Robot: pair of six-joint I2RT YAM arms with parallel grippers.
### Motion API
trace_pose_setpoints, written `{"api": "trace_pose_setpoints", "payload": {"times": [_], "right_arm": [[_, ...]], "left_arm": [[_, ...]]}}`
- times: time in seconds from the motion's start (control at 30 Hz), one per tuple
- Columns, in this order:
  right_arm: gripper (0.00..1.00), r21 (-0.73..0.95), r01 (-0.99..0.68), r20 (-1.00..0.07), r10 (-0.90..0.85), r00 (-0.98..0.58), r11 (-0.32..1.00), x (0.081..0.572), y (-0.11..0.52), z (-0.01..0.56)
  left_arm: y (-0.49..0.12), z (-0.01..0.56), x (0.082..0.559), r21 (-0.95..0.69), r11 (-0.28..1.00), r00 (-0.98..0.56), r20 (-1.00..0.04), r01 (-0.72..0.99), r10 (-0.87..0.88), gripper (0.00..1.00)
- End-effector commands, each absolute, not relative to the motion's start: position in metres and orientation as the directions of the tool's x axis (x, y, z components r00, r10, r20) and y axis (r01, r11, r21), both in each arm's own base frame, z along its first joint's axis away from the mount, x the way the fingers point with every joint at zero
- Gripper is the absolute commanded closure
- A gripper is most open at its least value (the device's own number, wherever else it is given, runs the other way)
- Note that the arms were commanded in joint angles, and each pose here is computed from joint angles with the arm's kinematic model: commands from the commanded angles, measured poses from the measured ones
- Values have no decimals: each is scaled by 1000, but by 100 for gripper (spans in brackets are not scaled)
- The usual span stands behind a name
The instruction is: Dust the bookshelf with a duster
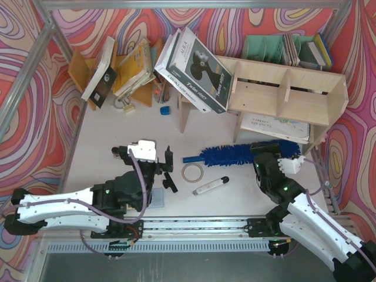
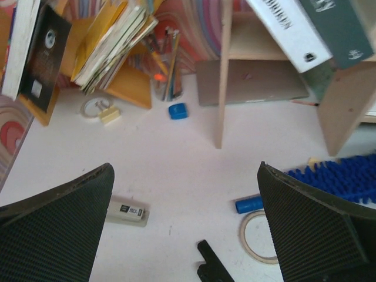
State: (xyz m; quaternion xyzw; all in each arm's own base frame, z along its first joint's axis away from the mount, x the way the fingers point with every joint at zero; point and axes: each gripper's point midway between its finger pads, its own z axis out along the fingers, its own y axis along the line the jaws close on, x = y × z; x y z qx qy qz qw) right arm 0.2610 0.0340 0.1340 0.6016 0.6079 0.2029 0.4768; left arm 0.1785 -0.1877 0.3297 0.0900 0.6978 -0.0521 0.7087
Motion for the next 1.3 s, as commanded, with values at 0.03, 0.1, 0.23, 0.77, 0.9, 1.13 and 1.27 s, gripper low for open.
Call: {"api": "trace_pose_setpoints", "payload": {"times": [0.03, 0.1, 0.23, 0.77, 0.9, 1.13, 1.27], "right_arm": [[1, 579, 407, -743, 663, -94, 707, 272, 40, 155], [1, 503, 334, -804, 573, -160, 798, 273, 47, 153], [1, 366, 216, -887, 410, -212, 905, 274, 53, 151], [1, 77, 284, -973, 134, -189, 956, 296, 26, 139], [1, 16, 316, -976, 83, -201, 949, 302, 21, 131], [1, -26, 339, -989, 24, -144, 940, 305, 12, 122], [1, -47, 325, -990, -1, -140, 945, 313, 14, 114]], "left_arm": [[-173, 297, 205, 54, 996, -82, -995, 66, 60, 2], [-157, 287, 216, 50, 998, -116, -992, -24, 47, 2], [-127, 265, 242, 38, 989, -179, -984, -141, 12, 2], [-12, 158, 308, 214, 882, -227, -966, -419, 126, 2], [0, 129, 323, 199, 894, -252, -962, -402, 101, 2], [0, 94, 348, 206, 929, -261, -957, -306, 127, 2], [0, 92, 357, 223, 938, -271, -951, -266, 150, 2]]}}
